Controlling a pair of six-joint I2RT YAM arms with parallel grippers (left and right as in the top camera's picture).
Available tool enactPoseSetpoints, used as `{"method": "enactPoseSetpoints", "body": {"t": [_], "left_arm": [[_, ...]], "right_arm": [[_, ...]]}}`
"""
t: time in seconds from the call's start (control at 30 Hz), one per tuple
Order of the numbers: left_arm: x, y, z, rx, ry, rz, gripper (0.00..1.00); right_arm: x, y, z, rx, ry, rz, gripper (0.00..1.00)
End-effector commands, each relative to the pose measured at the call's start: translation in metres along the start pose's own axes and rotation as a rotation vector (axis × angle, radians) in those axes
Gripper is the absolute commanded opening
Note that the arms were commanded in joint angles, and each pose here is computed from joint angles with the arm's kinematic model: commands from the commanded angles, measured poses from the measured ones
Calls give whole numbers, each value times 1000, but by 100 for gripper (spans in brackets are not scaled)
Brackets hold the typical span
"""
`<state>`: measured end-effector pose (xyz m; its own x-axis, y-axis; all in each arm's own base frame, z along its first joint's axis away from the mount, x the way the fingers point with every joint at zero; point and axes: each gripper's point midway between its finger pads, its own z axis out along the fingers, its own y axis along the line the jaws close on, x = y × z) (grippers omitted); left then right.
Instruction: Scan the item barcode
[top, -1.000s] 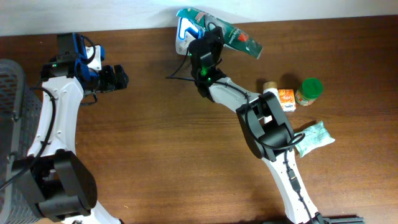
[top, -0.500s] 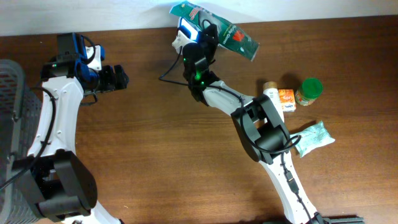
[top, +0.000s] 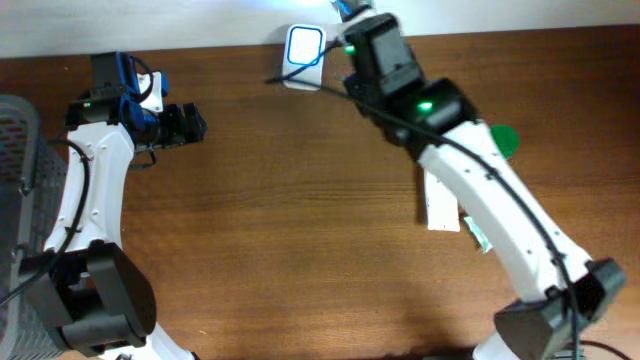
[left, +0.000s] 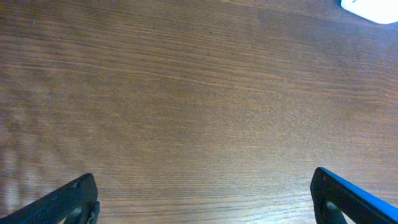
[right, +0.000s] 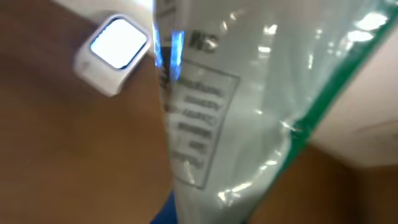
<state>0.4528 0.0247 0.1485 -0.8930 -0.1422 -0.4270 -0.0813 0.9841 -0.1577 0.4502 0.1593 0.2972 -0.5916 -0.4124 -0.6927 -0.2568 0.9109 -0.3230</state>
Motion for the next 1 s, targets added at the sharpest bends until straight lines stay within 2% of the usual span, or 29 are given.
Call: {"method": "enactPoseSetpoints", "body": {"t": [0.0, 0.07, 0.17, 0.27, 0.4, 0.5, 0.53, 0.57, 0.63, 0.67, 0.73, 0.8, 0.9, 0.93, 0.97], "left_arm": [[-10, -1, -15, 0, -44, 23, 99], [-10, -2, -15, 0, -44, 24, 99], [-10, -2, -15, 0, -44, 24, 99], [-10, -1, -15, 0, -44, 23, 99], [-10, -1, -15, 0, -44, 23, 99], [-10, -1, -15, 0, -44, 23, 99], [-10, -1, -15, 0, -43, 23, 99], [-10, -2, -15, 0, -44, 24, 99], [-10, -1, -15, 0, -44, 23, 99], [-10, -1, -15, 0, -44, 23, 99], [-10, -1, -15, 0, -44, 23, 99], [-10, -1, -15, 0, -44, 23, 99], [-10, -1, -15, 0, -44, 23, 99], [-10, -1, -15, 0, -44, 23, 99], [-10, -2, -15, 0, -44, 24, 99]], "right_arm": [[50, 31, -1, -322, 240, 377, 4], [95, 24, 7, -328, 427, 419, 4], [150, 15, 26, -289, 592, 454, 4], [204, 12, 53, -258, 674, 495, 4], [248, -4, 75, -238, 695, 491, 4], [258, -32, 78, -193, 702, 559, 16], [261, -39, 78, -187, 702, 572, 40], [260, -47, 76, -180, 699, 591, 57], [237, -60, 60, -216, 656, 559, 64], [210, -69, 44, -238, 600, 531, 74], [178, -81, 19, -240, 529, 523, 74], [122, -91, -38, -301, 355, 487, 79], [84, -108, -124, -256, 144, 467, 85], [79, -111, -150, -237, 79, 459, 99], [76, -112, -175, -223, 16, 452, 98]]}}
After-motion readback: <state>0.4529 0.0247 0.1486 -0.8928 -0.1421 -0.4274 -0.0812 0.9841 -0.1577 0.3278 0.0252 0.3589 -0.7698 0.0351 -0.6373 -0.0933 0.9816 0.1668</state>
